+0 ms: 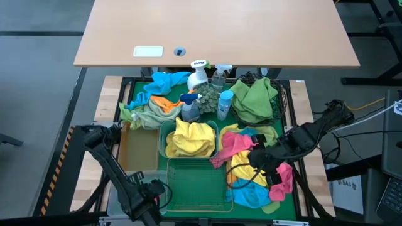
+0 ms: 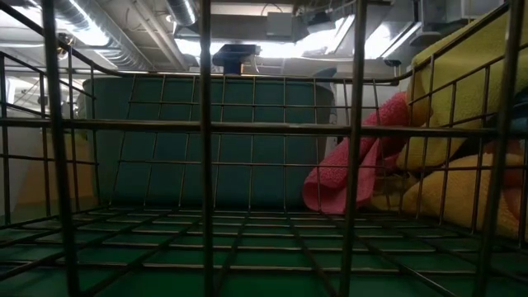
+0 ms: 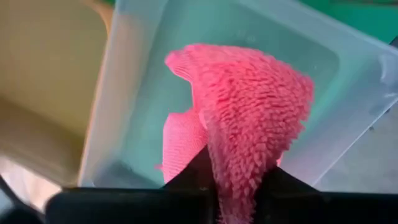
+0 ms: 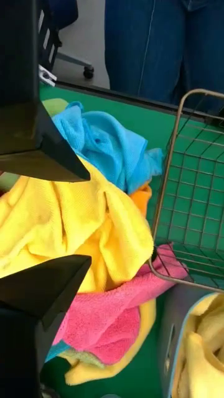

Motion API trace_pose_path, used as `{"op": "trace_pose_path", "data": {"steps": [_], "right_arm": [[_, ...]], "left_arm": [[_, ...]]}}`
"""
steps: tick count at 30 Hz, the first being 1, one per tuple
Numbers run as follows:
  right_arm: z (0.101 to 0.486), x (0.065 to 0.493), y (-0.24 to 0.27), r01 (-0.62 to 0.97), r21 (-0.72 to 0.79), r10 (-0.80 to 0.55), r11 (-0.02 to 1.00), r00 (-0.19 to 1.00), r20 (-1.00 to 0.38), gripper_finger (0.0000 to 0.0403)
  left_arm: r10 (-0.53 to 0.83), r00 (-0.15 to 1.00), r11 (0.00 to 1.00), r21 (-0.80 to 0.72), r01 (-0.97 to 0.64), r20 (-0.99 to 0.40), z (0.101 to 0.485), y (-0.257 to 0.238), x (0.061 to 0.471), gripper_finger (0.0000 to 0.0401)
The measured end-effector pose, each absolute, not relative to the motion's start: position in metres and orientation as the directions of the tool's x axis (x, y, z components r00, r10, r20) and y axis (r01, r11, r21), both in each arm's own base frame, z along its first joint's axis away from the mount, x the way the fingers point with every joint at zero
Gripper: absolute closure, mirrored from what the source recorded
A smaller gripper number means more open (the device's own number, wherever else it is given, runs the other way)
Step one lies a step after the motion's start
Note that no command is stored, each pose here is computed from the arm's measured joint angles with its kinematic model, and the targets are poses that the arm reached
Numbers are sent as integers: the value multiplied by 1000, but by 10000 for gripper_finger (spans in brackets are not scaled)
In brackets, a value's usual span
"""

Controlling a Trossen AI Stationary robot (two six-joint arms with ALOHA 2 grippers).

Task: Sort microfiber towel by color & place in baskets
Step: Put the pink microfiber towel into the transparent bin, then put the yellow microfiber towel into the blue bin

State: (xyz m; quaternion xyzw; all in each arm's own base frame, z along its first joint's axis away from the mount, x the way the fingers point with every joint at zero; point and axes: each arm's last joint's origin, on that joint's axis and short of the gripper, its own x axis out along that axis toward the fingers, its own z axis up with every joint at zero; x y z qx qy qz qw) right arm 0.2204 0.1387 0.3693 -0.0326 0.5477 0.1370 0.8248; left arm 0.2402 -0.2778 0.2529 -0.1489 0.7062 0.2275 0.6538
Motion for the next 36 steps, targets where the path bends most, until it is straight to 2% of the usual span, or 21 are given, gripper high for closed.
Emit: {"op": "trace_pose_path", "data": {"steps": [6,11,25,31,36], "right_arm": [[369,220,139,-261,96,189,961,362,-913,199],[369,220,139,-259,97,190,961,362,-913,199],[370,220,142,-171,111,171,979,389,-905,199],[363,220,160,-145,96,147,985,402,-904,199],[348,223,181,-92,71,101,993,390,-915,199]], "left_arm": [[3,-181,825,105,-555,-983,255,-269,249,297],[-66,-194,804,63,-591,-979,266,-256,255,282],[-38,208,810,-152,-566,-977,347,-223,237,281],[153,398,884,-54,-464,-904,360,-200,245,280],[238,409,906,49,-421,-881,362,-171,265,280]]}}
